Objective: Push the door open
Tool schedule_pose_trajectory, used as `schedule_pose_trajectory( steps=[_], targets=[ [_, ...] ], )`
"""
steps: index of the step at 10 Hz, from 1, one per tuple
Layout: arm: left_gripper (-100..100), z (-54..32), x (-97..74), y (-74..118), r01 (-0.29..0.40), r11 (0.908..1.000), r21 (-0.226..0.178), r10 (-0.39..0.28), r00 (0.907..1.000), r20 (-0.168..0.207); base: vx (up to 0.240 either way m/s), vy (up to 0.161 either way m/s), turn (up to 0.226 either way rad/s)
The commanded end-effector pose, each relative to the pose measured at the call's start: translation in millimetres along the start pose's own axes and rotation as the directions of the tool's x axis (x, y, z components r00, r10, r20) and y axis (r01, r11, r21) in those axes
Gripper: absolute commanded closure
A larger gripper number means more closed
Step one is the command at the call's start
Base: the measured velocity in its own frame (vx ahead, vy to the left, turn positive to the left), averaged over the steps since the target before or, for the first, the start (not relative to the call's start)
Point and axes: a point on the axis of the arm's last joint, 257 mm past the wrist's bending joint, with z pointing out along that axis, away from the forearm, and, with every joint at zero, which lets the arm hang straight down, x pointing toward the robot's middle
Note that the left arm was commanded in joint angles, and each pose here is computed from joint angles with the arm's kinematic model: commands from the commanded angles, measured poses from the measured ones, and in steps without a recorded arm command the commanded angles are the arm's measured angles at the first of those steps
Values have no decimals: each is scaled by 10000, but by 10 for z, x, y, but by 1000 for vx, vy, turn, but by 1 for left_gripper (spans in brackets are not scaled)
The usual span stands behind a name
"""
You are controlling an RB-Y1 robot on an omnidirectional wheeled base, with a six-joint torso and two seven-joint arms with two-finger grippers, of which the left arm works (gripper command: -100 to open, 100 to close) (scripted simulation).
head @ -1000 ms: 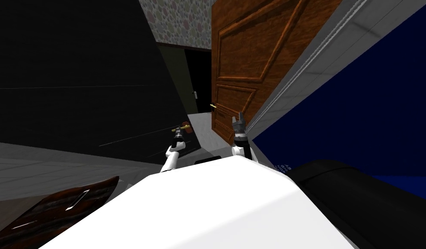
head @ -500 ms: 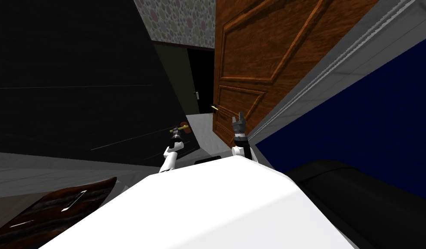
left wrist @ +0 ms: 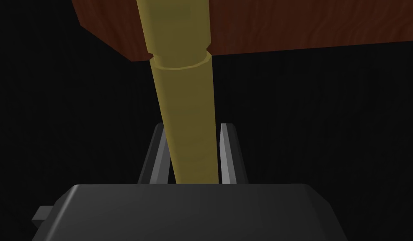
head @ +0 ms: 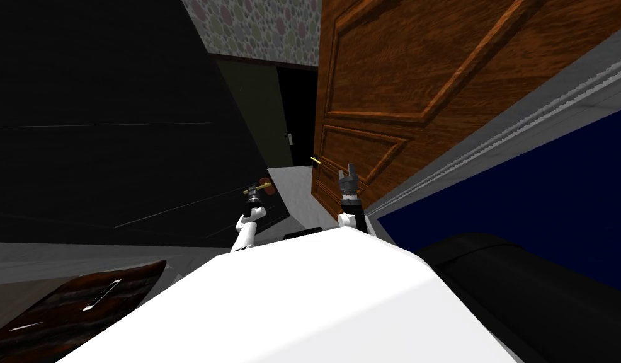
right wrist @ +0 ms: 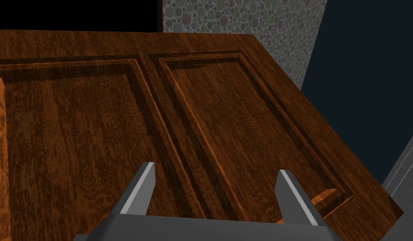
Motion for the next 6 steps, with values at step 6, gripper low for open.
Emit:
schedule_pose_trajectory(
  steps=[6],
  targets=[
    [100, -20, -256, 16, 304, 9995, 11, -304, 9967, 746, 172, -73, 87]
  ],
)
